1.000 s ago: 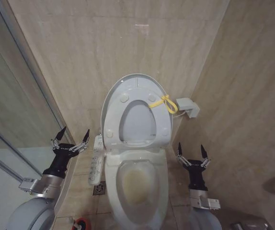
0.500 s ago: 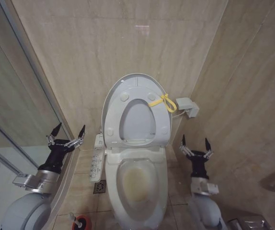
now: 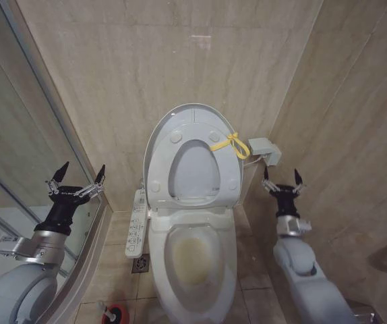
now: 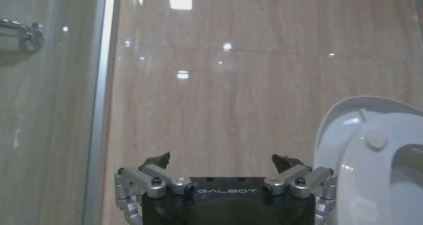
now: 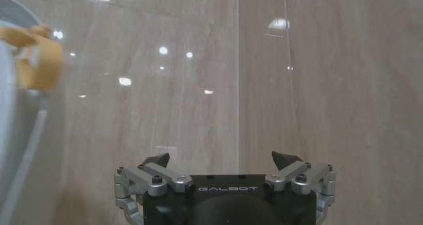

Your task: Open the toilet lid, clean the toilet bowl with a toilet brush, close the toilet lid, and flush.

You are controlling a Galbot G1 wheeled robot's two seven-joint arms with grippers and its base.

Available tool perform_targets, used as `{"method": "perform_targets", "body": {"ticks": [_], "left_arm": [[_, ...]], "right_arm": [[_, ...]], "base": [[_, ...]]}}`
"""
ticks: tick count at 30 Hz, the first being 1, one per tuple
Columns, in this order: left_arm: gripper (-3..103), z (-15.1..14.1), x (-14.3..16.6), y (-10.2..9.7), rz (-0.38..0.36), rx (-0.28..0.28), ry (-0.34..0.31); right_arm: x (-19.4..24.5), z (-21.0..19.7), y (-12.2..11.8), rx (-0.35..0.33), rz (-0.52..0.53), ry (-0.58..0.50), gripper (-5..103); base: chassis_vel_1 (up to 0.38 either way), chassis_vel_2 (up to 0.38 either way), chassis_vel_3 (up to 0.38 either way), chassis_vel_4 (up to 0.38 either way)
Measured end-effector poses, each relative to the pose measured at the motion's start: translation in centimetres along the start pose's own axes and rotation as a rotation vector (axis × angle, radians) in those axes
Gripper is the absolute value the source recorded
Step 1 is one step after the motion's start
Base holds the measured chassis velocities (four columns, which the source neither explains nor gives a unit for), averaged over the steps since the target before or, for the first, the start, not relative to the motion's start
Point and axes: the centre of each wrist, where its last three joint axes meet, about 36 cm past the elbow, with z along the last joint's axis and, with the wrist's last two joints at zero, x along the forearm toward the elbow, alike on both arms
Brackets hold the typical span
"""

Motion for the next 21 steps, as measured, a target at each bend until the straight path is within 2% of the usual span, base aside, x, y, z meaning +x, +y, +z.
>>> {"method": "perform_targets", "body": {"ticks": [5, 9, 14, 21], "left_arm": [[100, 0.5, -0.2, 1.1, -0.032, -0.015, 0.012], [100, 1.2, -0.8, 2.6, -0.079, -0.033, 0.031], [100, 1.9, -1.2, 4.1, -0.123, -0.030, 0.050], [100, 2.2, -1.5, 4.2, -0.127, -0.023, 0.064]], "right_arm": [[-2.5, 0.5, 0.3, -0.027, 0.006, 0.000, 100], [-5.0, 0.9, 1.6, -0.060, 0.000, -0.006, 100], [-8.1, 1.0, 4.6, -0.097, -0.040, -0.027, 100], [-8.7, 0.2, 7.5, -0.136, -0.094, -0.033, 100]], "base": [[0.000, 0.000, 0.000, 0.000], [0.000, 0.000, 0.000, 0.000], [0.000, 0.000, 0.000, 0.000], [0.000, 0.000, 0.000, 0.000]]}}
